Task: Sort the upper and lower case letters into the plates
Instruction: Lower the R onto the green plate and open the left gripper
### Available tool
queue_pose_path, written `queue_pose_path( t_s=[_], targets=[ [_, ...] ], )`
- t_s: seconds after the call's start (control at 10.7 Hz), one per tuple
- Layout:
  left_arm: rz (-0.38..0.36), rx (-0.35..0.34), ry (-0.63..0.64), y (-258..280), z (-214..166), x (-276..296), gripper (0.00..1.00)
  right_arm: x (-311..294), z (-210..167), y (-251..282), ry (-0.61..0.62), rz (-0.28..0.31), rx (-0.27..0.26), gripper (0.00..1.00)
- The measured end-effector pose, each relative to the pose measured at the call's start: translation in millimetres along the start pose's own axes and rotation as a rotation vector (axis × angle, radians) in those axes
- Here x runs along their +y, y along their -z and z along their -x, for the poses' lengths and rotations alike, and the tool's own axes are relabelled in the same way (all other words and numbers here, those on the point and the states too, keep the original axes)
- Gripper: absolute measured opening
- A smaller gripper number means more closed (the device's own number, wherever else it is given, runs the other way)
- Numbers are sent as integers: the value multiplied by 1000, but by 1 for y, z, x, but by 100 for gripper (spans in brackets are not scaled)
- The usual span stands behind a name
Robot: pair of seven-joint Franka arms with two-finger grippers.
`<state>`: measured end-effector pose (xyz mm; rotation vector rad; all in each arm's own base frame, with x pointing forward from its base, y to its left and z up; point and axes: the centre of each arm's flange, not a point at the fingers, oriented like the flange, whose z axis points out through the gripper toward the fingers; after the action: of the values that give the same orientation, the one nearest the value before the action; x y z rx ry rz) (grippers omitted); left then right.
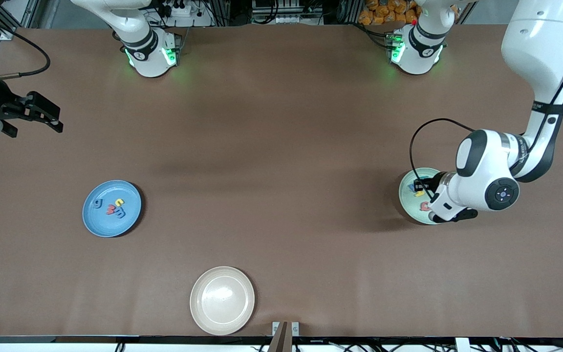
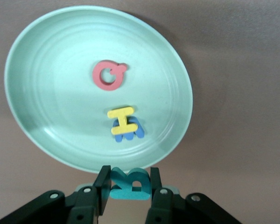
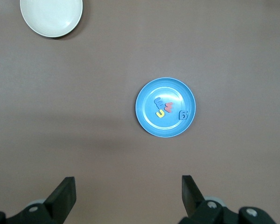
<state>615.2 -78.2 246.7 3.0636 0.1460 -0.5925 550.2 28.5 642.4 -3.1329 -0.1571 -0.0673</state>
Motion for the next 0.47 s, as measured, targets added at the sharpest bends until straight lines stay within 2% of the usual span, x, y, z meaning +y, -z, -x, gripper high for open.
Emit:
queue_pose_path(
  t_s=[0.28, 0.37, 0.47],
  targets=[
    [21, -2, -64, -11, -12, -29, 38, 2, 0, -2, -3, 0, -1, 100],
    [8, 4, -91, -9, -12, -31, 47, 2, 0, -2, -4, 0, -2, 100],
    [-5, 13, -125, -6, -13, -31, 65, 3, 0, -2, -5, 0, -3, 100]
  ],
)
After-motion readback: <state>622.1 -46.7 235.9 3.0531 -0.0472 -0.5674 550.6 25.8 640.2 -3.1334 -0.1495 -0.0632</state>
